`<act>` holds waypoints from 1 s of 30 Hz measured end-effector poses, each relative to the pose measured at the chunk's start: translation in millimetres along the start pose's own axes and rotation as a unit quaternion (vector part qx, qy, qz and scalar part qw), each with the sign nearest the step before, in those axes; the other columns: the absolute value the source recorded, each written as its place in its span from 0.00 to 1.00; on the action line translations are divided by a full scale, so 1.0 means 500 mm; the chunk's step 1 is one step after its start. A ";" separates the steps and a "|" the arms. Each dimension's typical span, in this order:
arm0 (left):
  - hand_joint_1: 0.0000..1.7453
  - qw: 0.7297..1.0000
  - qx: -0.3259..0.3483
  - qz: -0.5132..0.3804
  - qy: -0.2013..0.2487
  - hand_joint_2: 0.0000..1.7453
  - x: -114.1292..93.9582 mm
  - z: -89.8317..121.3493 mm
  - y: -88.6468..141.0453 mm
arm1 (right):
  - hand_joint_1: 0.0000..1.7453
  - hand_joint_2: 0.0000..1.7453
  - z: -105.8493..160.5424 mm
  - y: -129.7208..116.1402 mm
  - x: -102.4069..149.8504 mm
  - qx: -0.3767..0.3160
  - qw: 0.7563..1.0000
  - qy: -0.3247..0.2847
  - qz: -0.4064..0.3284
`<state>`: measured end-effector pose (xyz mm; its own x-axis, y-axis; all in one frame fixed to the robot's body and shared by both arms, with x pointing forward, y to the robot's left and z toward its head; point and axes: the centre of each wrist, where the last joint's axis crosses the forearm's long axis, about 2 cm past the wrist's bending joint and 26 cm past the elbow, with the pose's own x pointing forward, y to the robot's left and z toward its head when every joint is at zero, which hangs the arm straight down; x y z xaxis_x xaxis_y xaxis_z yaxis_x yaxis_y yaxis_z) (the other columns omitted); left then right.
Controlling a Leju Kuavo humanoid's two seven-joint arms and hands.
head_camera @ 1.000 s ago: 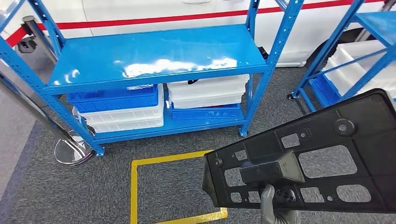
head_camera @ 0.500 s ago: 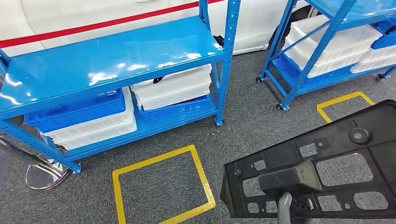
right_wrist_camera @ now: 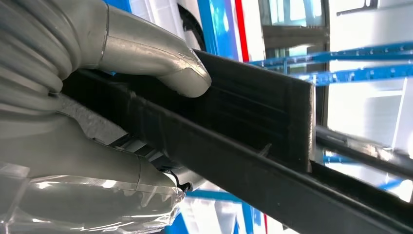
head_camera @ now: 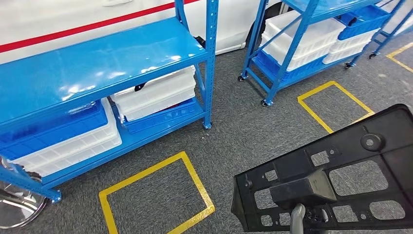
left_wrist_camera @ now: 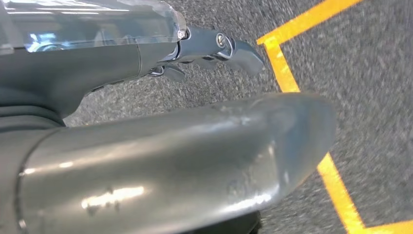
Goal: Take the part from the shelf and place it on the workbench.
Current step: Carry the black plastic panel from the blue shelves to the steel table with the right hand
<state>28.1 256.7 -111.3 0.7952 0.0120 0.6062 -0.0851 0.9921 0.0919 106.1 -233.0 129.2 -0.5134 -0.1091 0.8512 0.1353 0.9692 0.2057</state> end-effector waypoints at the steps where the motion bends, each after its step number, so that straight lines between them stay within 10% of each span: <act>1: 0.00 1.000 0.000 0.000 0.001 0.00 -0.001 0.001 0.000 | 1.00 1.00 0.000 0.000 0.000 0.000 1.000 0.000 0.001; 30: 0.00 1.000 -0.011 -0.018 0.000 0.00 0.008 -0.007 0.007 | 1.00 1.00 0.013 -0.007 0.008 -0.023 0.999 0.008 0.021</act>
<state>33.2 260.9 -111.1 0.7972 -0.0235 0.6032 -0.0429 0.9945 0.0954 97.7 -235.4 128.7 -0.4936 -0.0729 0.8666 0.1951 0.9618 0.1921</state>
